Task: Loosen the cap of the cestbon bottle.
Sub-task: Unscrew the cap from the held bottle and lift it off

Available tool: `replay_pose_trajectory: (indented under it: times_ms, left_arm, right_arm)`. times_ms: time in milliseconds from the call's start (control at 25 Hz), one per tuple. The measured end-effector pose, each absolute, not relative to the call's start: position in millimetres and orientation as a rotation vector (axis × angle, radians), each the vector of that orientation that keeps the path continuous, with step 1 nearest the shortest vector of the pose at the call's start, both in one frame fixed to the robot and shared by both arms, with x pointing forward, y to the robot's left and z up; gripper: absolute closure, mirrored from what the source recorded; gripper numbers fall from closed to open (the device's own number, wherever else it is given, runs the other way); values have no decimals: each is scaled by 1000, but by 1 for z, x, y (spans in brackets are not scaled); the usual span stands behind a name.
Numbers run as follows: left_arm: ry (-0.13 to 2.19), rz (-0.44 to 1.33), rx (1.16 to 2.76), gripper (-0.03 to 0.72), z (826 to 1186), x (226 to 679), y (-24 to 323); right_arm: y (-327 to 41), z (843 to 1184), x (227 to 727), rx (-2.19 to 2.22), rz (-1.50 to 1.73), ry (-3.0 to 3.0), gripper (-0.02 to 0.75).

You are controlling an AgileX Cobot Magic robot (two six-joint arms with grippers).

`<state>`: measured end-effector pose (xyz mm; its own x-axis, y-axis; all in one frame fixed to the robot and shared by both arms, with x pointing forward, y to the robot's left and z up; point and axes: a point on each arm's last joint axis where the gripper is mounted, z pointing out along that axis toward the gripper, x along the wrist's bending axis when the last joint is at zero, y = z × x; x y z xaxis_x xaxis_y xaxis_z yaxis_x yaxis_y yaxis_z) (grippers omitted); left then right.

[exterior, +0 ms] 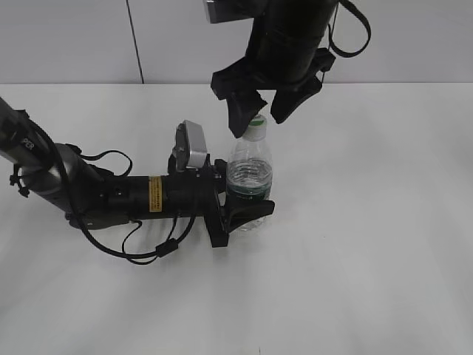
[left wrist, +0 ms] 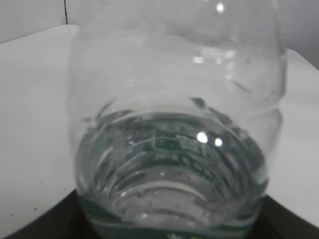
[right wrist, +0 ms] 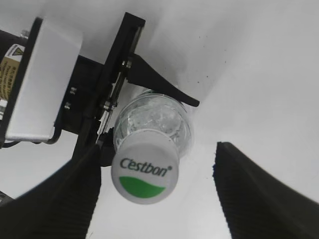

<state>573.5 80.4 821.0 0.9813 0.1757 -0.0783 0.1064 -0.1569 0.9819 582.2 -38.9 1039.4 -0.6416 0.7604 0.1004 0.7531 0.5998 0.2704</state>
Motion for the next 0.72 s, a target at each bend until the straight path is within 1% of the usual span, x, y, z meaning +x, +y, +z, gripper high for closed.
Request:
replay_pose_trajectory:
  times_ms: [160,240,360,560,600,720]
  left_arm:
    - [211,61,1732,279,821,574,80]
    - [211,61,1732,279,821,574,80]
    - [211,61,1732,279,821,574,80]
    - [212,62,1732,279,821,574,80]
    - [212,62,1732,279,821,574,80]
    - [212,63,1731,279,821,574,80]
  right_arm:
    - [-38,1034,583,1326,423,2801,207]
    - [-38,1032,583,1327,417,2804,224]
    - [-38,1032,583,1329,406,2810,274]
    - [-38,1032,582,1335,409,2817,407]
    - [-37,1032,582,1334,409,2817,423]
    - [-37,1032,581,1331,408,2818,427]
